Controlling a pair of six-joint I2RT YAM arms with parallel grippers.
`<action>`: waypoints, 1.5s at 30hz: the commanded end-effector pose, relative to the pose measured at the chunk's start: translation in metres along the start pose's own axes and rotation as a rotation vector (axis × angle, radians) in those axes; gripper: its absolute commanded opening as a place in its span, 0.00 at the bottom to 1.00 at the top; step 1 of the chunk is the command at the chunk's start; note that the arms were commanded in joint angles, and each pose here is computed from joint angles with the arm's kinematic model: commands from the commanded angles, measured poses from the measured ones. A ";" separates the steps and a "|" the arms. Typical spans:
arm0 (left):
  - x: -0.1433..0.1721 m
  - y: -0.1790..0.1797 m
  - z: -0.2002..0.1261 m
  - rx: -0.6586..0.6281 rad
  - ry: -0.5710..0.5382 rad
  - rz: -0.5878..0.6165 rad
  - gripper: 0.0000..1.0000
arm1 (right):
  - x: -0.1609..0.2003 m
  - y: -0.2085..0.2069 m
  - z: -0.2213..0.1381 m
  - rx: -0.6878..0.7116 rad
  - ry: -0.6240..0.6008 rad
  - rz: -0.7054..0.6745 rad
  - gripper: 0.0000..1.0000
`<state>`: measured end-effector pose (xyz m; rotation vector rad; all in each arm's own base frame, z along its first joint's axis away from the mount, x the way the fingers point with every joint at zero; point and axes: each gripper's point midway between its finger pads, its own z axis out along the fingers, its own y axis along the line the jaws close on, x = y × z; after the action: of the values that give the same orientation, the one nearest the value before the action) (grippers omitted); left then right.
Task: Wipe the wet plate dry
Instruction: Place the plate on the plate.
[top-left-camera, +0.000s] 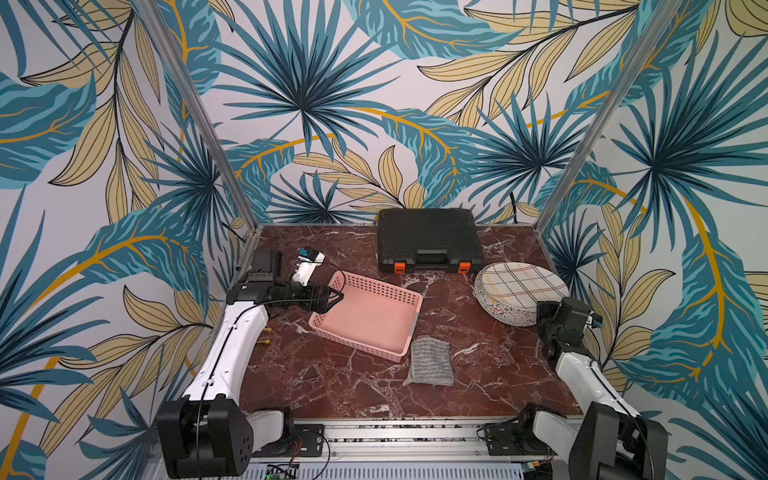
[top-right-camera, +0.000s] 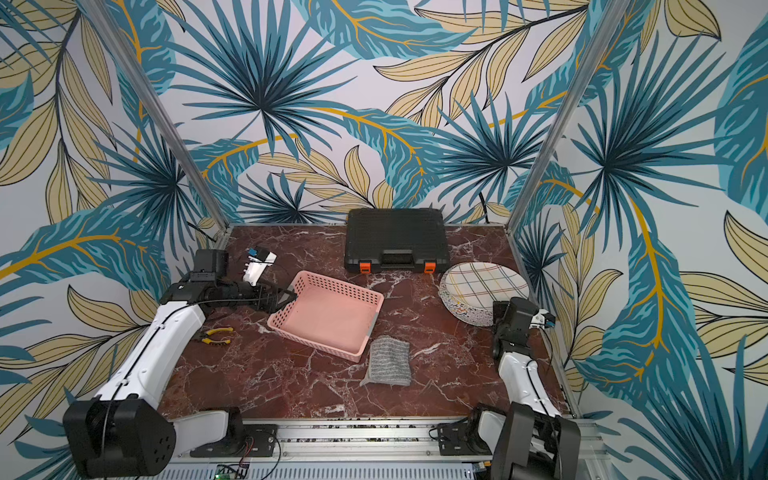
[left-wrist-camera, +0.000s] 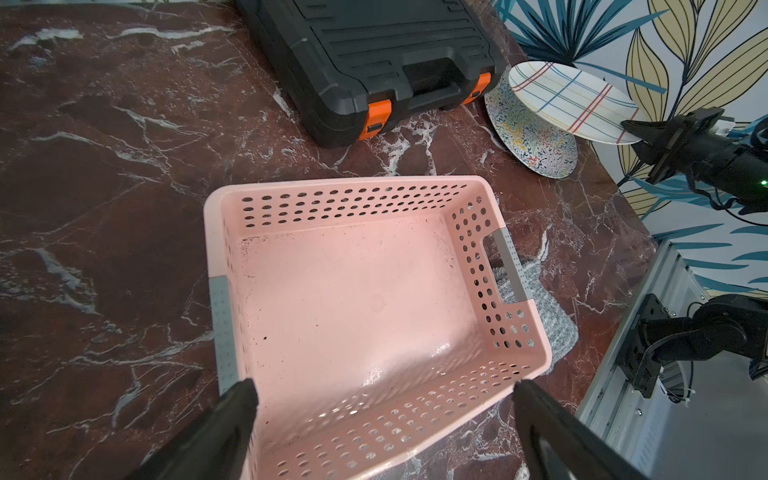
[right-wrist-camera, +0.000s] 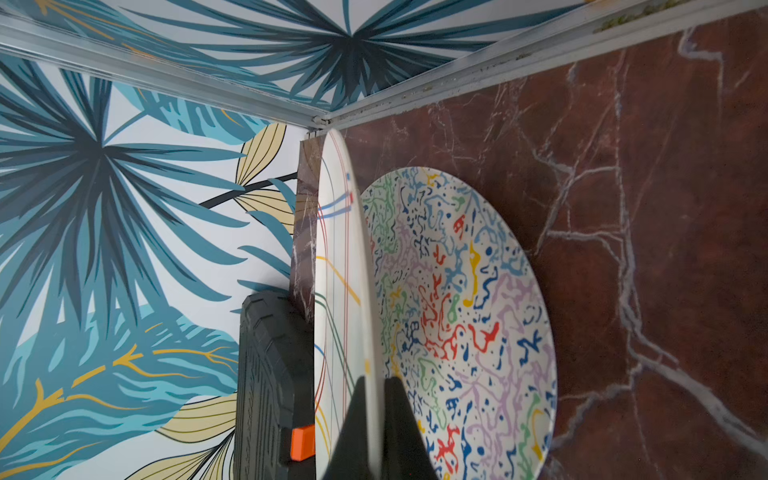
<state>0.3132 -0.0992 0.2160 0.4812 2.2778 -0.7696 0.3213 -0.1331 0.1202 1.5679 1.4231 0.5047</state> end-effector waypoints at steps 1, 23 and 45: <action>-0.002 0.000 0.000 0.016 -0.019 0.006 1.00 | 0.003 0.017 0.010 -0.095 0.025 -0.007 0.00; -0.002 -0.005 -0.001 0.034 -0.023 0.003 1.00 | 0.031 -0.039 0.028 0.062 0.137 -0.088 0.00; 0.000 -0.004 0.000 0.037 -0.019 -0.002 1.00 | 0.042 -0.080 0.021 0.238 0.207 -0.177 0.55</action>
<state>0.3120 -0.1024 0.2167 0.4885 2.2641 -0.8001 0.3137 -0.1145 0.0436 1.5727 1.7478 0.4431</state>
